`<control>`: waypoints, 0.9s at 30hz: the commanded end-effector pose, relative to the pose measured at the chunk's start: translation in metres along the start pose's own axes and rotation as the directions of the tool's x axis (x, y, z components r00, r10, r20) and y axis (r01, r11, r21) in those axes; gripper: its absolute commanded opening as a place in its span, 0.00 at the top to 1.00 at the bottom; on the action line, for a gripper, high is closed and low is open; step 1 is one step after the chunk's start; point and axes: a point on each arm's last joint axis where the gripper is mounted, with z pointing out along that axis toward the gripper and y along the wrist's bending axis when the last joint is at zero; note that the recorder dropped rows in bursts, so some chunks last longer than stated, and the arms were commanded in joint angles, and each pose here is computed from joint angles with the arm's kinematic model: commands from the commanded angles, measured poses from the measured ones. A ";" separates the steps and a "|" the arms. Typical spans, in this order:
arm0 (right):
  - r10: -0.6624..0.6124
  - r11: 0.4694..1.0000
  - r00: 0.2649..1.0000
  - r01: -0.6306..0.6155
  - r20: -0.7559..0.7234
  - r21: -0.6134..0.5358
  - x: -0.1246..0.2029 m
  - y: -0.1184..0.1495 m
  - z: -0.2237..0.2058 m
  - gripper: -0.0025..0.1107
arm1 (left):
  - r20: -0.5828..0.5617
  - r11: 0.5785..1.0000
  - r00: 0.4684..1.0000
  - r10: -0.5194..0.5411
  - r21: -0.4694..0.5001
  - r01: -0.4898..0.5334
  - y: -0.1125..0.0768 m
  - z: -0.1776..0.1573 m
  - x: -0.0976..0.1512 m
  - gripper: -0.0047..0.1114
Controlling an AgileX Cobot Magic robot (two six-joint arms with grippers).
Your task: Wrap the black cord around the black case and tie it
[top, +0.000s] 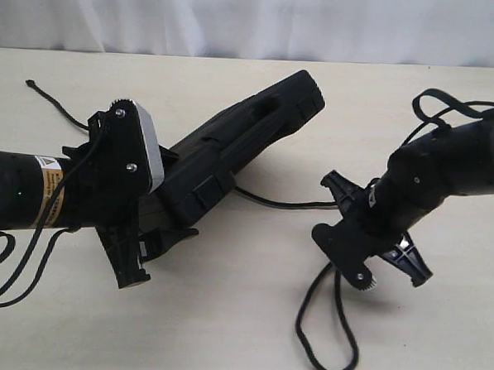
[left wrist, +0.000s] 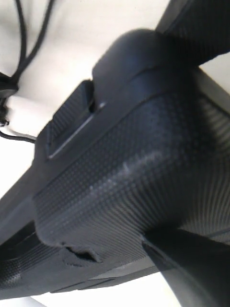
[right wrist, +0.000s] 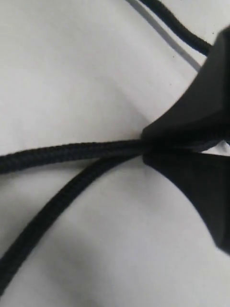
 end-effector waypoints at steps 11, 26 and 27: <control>0.619 0.778 0.766 -0.565 0.176 -0.275 -0.028 0.011 -0.006 0.94 | 0.007 0.995 0.996 -0.091 -0.028 0.091 0.004 -0.001 -0.002 0.96; 0.966 0.190 0.109 -0.913 0.233 -0.360 0.023 0.009 -0.046 0.94 | -0.008 0.995 0.996 -0.094 -0.037 0.094 0.005 -0.001 0.000 0.96; 0.969 0.173 0.092 -0.914 0.227 -0.368 0.023 0.010 -0.048 0.94 | -0.008 0.995 0.996 -0.094 -0.037 0.094 0.005 -0.001 0.000 0.96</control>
